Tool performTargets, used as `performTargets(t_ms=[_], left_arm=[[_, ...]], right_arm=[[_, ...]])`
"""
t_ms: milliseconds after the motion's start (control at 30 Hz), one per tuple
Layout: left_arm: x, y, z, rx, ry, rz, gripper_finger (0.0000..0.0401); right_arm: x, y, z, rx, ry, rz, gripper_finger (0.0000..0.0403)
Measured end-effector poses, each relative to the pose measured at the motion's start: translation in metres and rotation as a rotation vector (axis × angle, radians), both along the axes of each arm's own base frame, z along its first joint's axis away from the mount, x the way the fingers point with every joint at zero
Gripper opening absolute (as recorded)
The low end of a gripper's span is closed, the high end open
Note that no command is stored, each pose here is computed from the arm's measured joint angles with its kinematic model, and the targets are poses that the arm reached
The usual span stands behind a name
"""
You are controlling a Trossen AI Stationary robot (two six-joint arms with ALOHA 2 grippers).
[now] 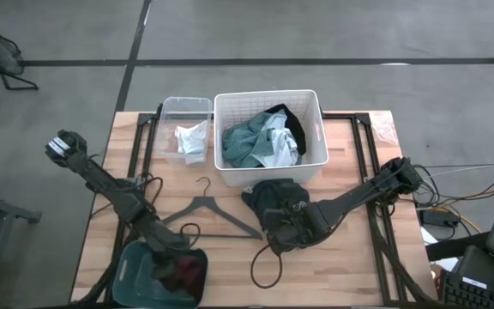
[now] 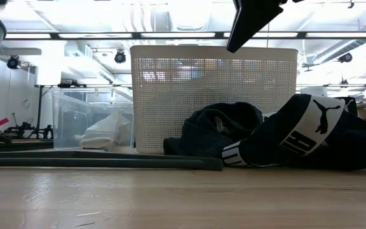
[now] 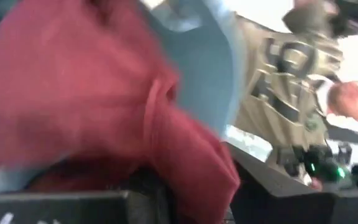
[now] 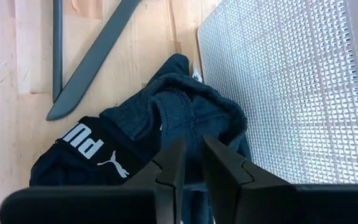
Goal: Pick & Place Cloths
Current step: Put the red boxers into the gray bin, then put the black boxers into the gray bin
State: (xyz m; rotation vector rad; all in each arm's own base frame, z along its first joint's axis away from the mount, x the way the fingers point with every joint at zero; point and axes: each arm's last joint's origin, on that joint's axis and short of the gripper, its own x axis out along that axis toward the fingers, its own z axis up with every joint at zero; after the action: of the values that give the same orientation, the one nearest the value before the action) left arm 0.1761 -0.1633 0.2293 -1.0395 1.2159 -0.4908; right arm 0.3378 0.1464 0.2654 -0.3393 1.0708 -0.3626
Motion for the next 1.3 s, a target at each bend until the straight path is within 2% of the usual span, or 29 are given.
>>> performTargets(t_ms=[200, 267, 500, 733, 800, 933, 1067, 1200, 1300], left_arm=[[-0.014, 0.01, -0.018, 0.093, 0.387, 0.092, 0.0119], [-0.018, 0.012, -0.02, 0.104, 0.466, 0.106, 0.0119], [-0.02, 0.014, 0.002, 0.029, 0.432, 0.1, 0.0119], [-0.023, 0.019, 0.039, -0.049, 0.268, 0.076, 0.0119], [-0.027, 0.024, 0.043, -0.039, 0.242, 0.103, 0.0119], [-0.039, 0.036, 0.039, 0.052, 0.314, 0.161, 0.0119], [-0.041, 0.044, 0.042, 0.177, 0.095, 0.158, 0.0119], [-0.034, 0.049, 0.049, 0.357, -0.22, 0.269, 0.0119], [-0.026, 0.052, 0.054, 0.545, -0.446, 0.371, 0.0119]], right_arm=[[0.001, 0.0, 0.0, 0.004, -0.008, 0.0, 0.0065], [0.001, 0.0, 0.0, 0.004, -0.008, 0.0, 0.0071], [0.001, 0.0, 0.0, 0.005, -0.011, 0.0, 0.0086], [0.001, 0.001, 0.0, 0.006, -0.012, 0.0, 0.0096], [0.001, 0.001, 0.0, 0.007, -0.015, 0.0, 0.0098], [0.001, 0.001, 0.0, 0.008, -0.016, 0.0, 0.0093], [0.0, 0.0, -0.002, 0.003, 0.001, 0.001, 0.0078], [-0.008, -0.001, -0.004, -0.008, 0.056, -0.036, 0.006], [-0.013, -0.002, -0.002, 0.008, 0.05, -0.093, 0.0047]])
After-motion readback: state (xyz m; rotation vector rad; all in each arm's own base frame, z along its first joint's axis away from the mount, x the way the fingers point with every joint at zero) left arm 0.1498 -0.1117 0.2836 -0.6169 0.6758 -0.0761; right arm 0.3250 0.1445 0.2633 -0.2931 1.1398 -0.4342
